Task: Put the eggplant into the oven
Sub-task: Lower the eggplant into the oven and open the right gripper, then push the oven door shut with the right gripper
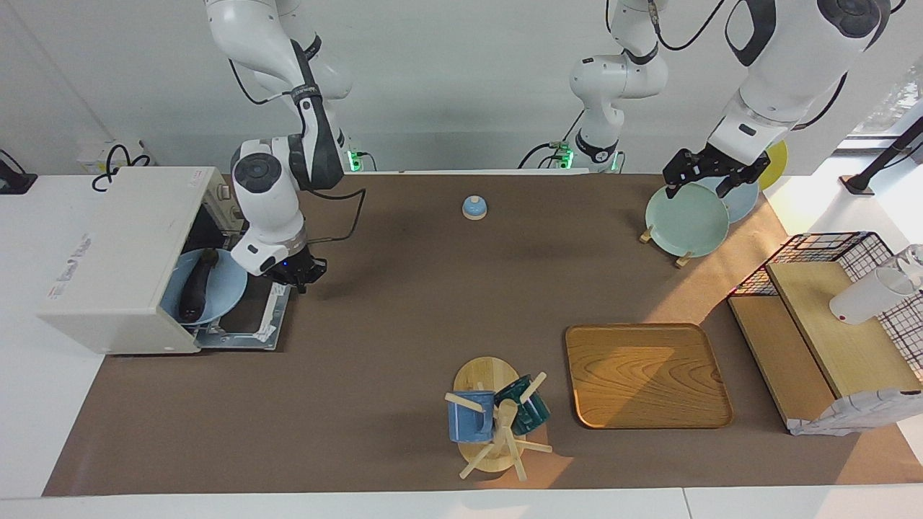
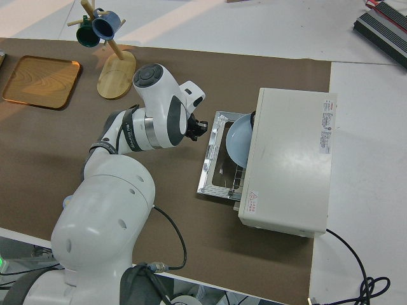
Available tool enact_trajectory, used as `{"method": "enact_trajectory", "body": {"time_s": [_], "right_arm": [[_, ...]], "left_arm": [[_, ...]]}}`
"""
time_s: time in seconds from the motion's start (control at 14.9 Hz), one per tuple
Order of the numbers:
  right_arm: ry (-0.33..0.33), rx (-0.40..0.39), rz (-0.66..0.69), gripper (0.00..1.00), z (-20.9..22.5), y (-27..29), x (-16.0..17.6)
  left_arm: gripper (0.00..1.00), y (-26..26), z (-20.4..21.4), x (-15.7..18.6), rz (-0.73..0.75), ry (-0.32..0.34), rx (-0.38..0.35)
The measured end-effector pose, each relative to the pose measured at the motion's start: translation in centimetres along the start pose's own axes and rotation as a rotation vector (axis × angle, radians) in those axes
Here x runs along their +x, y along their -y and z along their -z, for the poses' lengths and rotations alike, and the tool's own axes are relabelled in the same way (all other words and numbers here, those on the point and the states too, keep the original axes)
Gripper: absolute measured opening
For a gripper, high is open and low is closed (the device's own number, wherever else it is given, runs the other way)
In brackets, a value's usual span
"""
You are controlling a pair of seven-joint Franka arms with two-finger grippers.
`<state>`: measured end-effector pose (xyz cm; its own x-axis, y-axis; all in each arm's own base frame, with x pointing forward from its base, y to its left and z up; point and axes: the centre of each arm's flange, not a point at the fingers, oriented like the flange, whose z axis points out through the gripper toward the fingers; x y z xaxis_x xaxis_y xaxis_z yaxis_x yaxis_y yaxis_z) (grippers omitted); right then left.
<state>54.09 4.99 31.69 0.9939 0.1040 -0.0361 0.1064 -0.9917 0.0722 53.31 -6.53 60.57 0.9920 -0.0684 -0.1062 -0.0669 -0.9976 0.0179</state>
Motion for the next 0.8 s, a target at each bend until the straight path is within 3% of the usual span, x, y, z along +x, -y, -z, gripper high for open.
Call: {"method": "enact_trajectory", "body": {"time_s": [0.6,0.8], "right_arm": [[0.018,-0.114,0.106,0.01,-1.6,-0.7,-0.3],[0.073,-0.174,0.176,0.01,0.1,0.2,0.4]], "left_arm": [[1.00,0.0,0.0,0.0,0.000,0.000,0.000],[1.00,0.0,0.0,0.0,0.000,0.000,0.000]]}}
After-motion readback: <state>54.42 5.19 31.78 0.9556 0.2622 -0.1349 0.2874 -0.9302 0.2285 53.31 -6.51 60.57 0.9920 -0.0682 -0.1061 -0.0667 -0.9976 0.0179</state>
